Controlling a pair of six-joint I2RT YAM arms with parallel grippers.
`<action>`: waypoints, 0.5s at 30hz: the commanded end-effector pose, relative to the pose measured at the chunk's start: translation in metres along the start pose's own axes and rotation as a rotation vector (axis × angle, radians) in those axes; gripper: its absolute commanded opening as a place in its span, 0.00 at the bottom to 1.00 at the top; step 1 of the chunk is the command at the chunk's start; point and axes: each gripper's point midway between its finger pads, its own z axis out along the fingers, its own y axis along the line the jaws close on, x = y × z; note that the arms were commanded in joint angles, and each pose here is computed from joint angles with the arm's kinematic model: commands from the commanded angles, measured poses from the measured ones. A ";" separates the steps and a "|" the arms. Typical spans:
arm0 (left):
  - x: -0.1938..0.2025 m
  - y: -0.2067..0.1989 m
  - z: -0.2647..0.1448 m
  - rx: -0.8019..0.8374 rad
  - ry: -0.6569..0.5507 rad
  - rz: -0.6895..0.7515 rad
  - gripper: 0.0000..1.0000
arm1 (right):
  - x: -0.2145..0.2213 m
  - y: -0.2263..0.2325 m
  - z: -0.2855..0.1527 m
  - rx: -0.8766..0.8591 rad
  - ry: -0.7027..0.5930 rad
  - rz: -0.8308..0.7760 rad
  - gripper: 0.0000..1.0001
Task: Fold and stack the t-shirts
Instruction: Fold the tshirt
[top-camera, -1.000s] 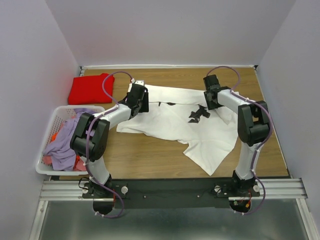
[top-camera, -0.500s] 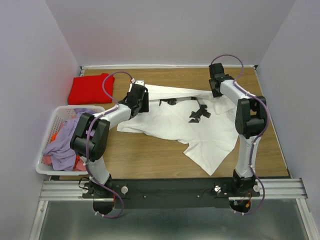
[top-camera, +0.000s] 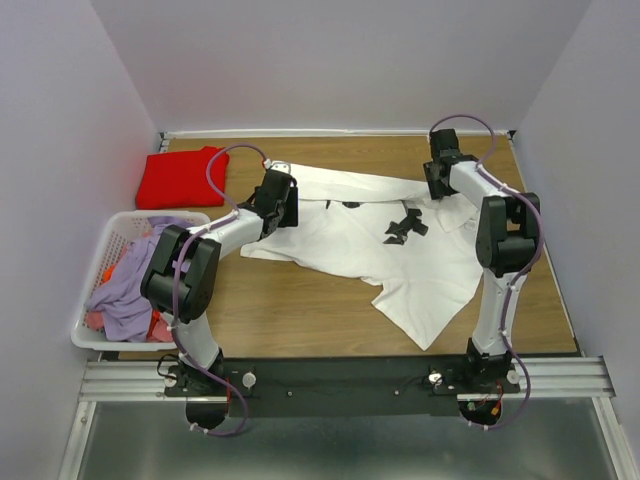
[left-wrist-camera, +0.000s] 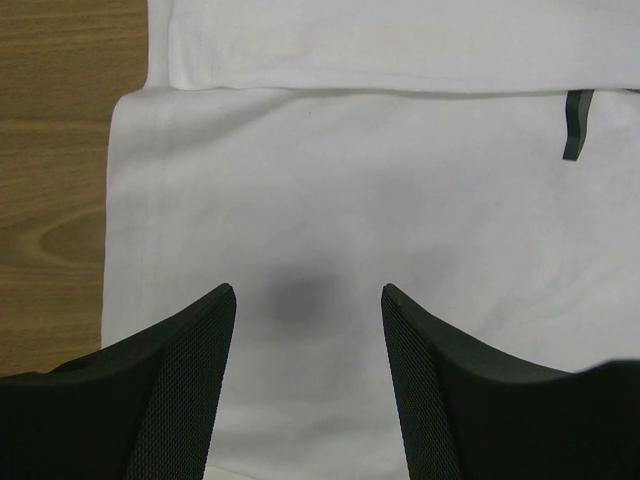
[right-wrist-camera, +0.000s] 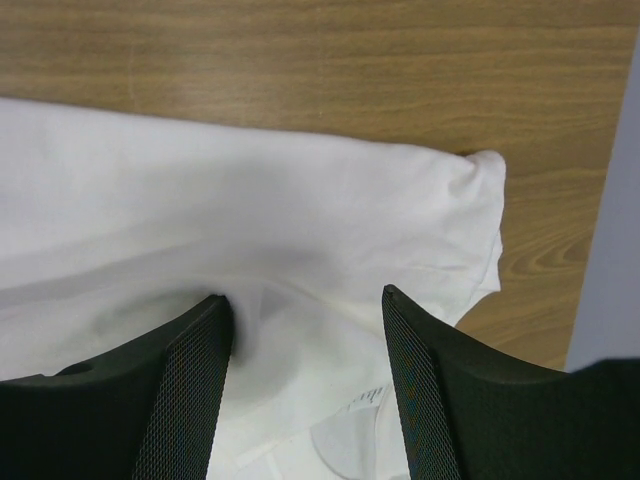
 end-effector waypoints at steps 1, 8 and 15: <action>0.000 0.001 0.004 -0.014 -0.010 0.017 0.68 | 0.006 0.000 -0.015 -0.026 0.003 0.000 0.67; -0.001 -0.001 0.004 -0.008 -0.010 0.018 0.68 | 0.017 0.013 -0.041 -0.128 0.015 0.109 0.68; -0.003 -0.003 0.004 0.001 -0.010 0.016 0.68 | 0.058 0.032 -0.046 -0.187 0.102 0.186 0.61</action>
